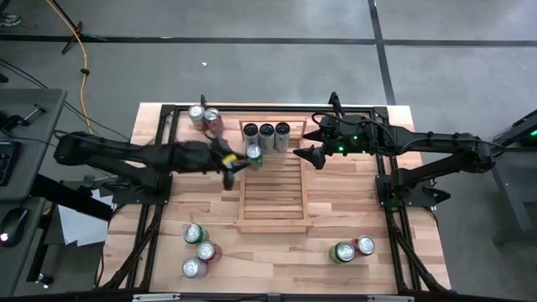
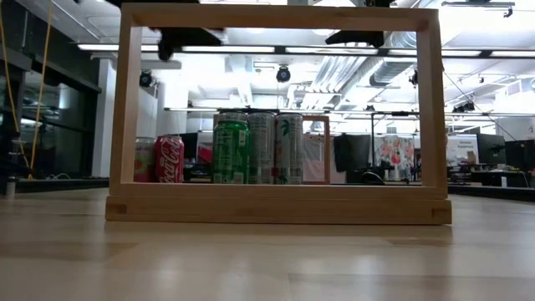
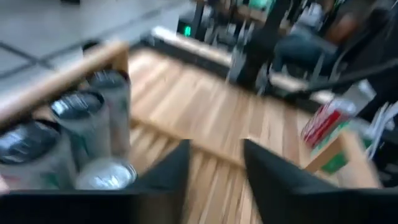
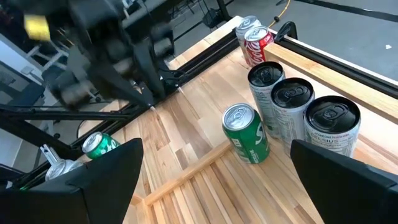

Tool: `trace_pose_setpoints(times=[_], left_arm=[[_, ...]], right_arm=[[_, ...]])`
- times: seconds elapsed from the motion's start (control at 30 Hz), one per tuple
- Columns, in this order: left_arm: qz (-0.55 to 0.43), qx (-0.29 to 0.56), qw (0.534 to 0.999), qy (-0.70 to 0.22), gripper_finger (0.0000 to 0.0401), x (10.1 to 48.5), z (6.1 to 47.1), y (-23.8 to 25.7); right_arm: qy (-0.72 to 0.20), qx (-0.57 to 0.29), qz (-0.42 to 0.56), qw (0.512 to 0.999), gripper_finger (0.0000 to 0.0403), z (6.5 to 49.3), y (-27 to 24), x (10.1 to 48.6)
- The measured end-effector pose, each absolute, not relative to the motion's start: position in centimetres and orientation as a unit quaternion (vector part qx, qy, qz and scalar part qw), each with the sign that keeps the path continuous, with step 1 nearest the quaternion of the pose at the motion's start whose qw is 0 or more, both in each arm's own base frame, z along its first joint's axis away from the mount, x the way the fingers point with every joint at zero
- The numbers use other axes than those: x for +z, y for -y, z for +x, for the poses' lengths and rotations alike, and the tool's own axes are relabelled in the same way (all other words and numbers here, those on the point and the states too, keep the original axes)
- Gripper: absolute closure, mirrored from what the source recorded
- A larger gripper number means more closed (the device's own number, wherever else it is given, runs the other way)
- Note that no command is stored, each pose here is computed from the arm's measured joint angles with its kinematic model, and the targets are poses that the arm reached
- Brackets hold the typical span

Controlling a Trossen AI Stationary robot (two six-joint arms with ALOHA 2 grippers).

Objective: Place canned beverage on shelf
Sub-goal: Put the top left green can on the shelf

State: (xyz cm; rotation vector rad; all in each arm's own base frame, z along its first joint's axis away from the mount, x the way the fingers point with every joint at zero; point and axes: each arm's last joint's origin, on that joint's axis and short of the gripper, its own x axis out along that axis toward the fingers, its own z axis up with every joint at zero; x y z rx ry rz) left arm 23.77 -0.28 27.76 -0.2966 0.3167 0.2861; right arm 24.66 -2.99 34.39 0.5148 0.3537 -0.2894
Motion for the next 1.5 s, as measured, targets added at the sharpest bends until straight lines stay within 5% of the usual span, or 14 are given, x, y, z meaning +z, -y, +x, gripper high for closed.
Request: trace_pose_setpoints(times=[0.1,0.63,1.3,1.5], left_arm=[[-0.150,0.139,0.961,-0.184,0.0384,25.4,26.1,0.9],[-0.136,0.270,0.922,-0.241,0.0400,16.8,30.9,1.0],[-0.121,0.342,0.904,-0.227,0.0401,16.7,30.8,-1.2],[-0.152,0.260,0.926,-0.230,0.0401,18.3,30.4,-0.4]], right_arm=[[-0.173,-0.142,0.253,0.941,0.0009,24.7,3.0,34.4],[-0.171,-0.145,0.268,0.937,0.0009,24.7,3.0,34.4],[-0.171,-0.145,0.268,0.937,0.0009,24.7,3.0,34.4],[-0.172,-0.142,0.268,0.937,0.0009,24.7,2.9,34.4]])
